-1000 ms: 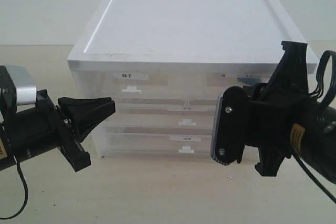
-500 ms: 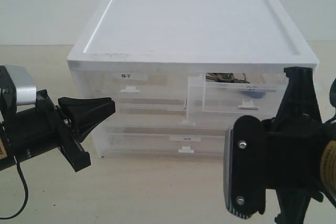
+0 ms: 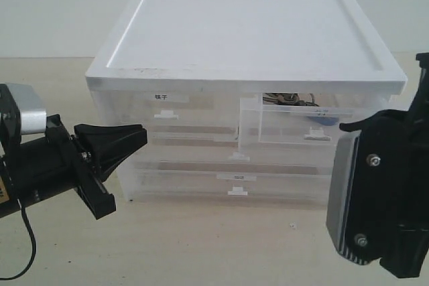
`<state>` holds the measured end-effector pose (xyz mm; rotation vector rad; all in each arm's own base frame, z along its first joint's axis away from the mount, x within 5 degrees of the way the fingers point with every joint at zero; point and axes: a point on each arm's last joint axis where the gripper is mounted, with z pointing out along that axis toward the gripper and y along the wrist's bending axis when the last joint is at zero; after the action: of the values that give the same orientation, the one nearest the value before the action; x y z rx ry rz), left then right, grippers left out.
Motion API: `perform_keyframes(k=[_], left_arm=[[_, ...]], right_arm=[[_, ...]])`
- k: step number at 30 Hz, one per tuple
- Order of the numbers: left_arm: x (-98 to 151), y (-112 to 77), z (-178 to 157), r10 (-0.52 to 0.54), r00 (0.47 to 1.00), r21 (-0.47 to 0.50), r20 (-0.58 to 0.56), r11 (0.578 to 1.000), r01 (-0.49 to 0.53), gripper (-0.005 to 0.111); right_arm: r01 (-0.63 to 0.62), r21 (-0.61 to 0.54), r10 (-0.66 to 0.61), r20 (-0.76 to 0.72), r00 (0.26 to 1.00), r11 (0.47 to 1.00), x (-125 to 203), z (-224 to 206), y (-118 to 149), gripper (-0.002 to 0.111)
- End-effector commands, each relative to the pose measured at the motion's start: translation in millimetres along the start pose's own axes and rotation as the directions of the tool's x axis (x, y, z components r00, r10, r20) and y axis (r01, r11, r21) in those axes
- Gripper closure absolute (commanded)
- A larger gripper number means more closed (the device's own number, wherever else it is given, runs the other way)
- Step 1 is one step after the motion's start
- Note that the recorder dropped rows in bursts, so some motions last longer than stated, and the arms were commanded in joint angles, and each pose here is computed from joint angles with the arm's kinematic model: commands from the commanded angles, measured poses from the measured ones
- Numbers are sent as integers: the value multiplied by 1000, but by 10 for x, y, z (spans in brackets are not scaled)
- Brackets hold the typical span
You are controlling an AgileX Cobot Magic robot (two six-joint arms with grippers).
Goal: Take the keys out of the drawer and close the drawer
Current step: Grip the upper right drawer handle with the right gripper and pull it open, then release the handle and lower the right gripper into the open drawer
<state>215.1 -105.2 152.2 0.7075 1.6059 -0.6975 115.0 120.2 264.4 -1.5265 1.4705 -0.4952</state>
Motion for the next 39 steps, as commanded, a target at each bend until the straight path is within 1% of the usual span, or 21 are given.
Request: perform_keyframes(k=[1, 2, 5, 7, 9, 10, 11, 12, 14, 15, 16, 17, 18, 19, 20, 21, 23, 25, 29, 34, 39], left_arm=[[2, 1, 12, -3, 1000, 5, 1, 1000, 3, 102], [2, 1, 12, -3, 1000, 5, 1, 1000, 3, 102], [2, 1, 12, -3, 1000, 5, 1, 1000, 3, 102], [0, 11, 12, -7, 1000, -5, 4, 1000, 7, 102], [-1, 12, 12, -7, 1000, -7, 4, 1000, 7, 102], [-1, 12, 12, -7, 1000, -7, 4, 1000, 7, 102], [-1, 12, 12, -7, 1000, -7, 4, 1000, 7, 102], [-1, 12, 12, -5, 1000, -7, 4, 1000, 5, 102], [2, 3, 12, -2, 1000, 3, 1, 1000, 2, 102], [2, 1, 12, -1, 1000, 5, 1, 1000, 1, 102], [2, 1, 12, -1, 1000, 5, 1, 1000, 1, 102], [2, 1, 12, -1, 1000, 5, 1, 1000, 1, 102], [2, 1, 12, -1, 1000, 5, 1, 1000, 1, 102], [4, -5, 12, 2, 1000, 12, -1, 1000, -2, 102], [4, -5, 12, 2, 1000, 12, -1, 1000, -2, 102], [4, -5, 12, 2, 1000, 12, -1, 1000, -2, 102], [4, -7, 12, 3, 1000, 14, -1, 1000, -3, 102], [5, -12, 12, 5, 1000, 19, -2, 1000, -5, 102], [6, -13, 12, 6, 1000, 21, -3, 1000, -5, 102], [10, -30, 11, 12, 1000, 39, -7, 999, -12, 102], [15, -29, 12, 11, 1000, 39, -9, 999, -11, 102]], right_arm=[[72, 26, -73, 6, 997, 997, -2, 55, 38, 73], [94, 36, -94, 14, 995, 995, -4, 58, 41, 73], [26, 99, -34, 83, 996, 995, -54, -8, -66, 73], [35, 126, -49, 112, 993, 991, -75, -43, -111, 73], [5, 145, -24, 129, 991, 989, -79, -61, -136, 73], [-63, 135, 44, 138, 989, 989, -81, -57, -135, 73], [-69, 131, 52, 134, 990, 989, -82, -48, -129, 73], [-114, 127, 98, 126, 987, 985, -79, -38, -129, 73], [-306, 115, 291, 134, 947, 945, -146, -94, -283, 73], [-406, 95, 394, 125, 911, 909, -197, -165, -415, 73], [-443, 91, 431, 123, 894, 892, -232, -216, -512, 73], [-464, 54, 457, 102, 883, 884, -271, -232, -584, 73], [-466, 25, 463, 78, 883, 884, -290, -221, -608, 73], [-438, -32, 439, 22, 898, 898, -319, -166, -637, 73], [-440, -79, 439, -29, 898, 895, -322, -107, -625, 73], [-405, -160, 399, -65, 914, 900, -360, -58, -616, 73], [-359, -222, 353, -68, 933, 906, -427, -46, -635, 73], [-331, -226, 317, -96, 943, 916, -464, -54, -733, 73], [-353, -218, 317, -185, 930, 910, -428, 76, -837, 73], [-373, -364, 289, -265, 920, 854, -500, 332, -787, 73], [-346, -345, 273, -243, 931, 872, -562, 372, -888, 73]])
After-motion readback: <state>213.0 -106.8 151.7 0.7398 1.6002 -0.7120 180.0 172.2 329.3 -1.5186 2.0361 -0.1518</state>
